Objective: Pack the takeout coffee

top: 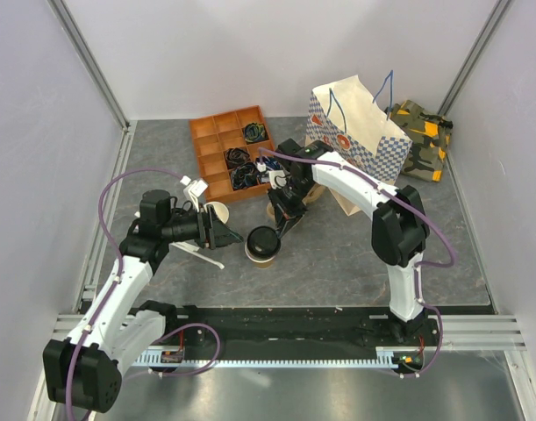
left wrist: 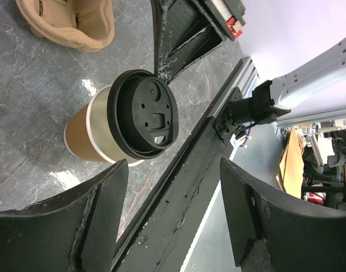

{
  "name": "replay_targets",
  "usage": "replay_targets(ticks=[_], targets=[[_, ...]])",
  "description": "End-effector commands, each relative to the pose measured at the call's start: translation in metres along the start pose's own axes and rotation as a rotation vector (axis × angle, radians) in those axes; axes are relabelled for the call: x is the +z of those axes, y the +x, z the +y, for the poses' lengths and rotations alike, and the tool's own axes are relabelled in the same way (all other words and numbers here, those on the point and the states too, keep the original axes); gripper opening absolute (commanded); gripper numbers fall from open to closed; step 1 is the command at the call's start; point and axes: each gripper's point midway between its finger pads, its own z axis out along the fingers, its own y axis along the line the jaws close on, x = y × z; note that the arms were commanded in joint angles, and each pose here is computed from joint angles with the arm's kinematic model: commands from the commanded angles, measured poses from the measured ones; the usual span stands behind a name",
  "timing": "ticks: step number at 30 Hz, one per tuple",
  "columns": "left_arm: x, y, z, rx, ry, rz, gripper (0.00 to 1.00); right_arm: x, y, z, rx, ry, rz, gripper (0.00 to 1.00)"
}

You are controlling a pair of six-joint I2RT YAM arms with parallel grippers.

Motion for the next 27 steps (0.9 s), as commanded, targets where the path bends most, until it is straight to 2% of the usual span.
replay_targets(ticks=[1, 27], targets=[[-0.0003, -0.0042, -0.0060, 0.020, 0.038, -0.011, 0.73, 0.0013, -0.0046, 0.0029, -0.017, -0.015, 0.005, 0.00], [0.0003, -0.0035, -0.0051, 0.020, 0.043, -0.009, 0.74, 0.0087, -0.0028, 0.0014, 0.001, -0.029, 0.029, 0.00]])
